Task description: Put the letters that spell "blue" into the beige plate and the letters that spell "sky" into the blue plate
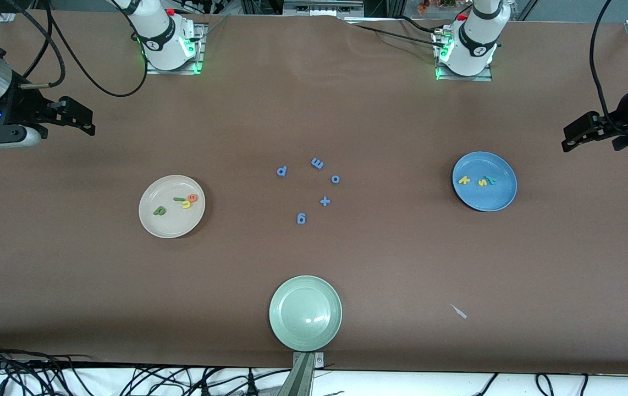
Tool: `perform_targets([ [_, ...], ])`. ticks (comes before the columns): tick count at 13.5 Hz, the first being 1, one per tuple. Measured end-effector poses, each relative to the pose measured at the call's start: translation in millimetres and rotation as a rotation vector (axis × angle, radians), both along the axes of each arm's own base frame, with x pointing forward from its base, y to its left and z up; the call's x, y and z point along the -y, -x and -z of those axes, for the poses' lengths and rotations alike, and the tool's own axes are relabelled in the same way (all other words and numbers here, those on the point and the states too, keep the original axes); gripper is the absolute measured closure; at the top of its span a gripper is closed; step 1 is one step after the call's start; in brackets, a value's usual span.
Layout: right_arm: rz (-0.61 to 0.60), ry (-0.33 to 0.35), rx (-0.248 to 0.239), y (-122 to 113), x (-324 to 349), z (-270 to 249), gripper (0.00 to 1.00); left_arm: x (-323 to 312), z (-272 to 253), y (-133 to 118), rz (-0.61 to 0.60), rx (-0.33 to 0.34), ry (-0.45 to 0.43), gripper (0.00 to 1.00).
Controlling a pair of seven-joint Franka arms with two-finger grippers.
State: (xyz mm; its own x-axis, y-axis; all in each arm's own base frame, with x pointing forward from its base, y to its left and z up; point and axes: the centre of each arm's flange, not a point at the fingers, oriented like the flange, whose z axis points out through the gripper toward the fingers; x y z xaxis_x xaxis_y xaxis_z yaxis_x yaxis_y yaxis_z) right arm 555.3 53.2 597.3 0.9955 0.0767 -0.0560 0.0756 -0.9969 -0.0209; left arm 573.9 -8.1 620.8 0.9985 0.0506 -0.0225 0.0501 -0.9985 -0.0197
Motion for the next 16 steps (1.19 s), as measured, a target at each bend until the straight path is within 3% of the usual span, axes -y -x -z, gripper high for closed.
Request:
perform_targets([
  [16, 0.002, 0.002, -0.02, 1.9, 0.1, 2.1, 0.0, -2.9, -1.3, -0.8, -0.005, 0.008, 0.0, 0.0],
])
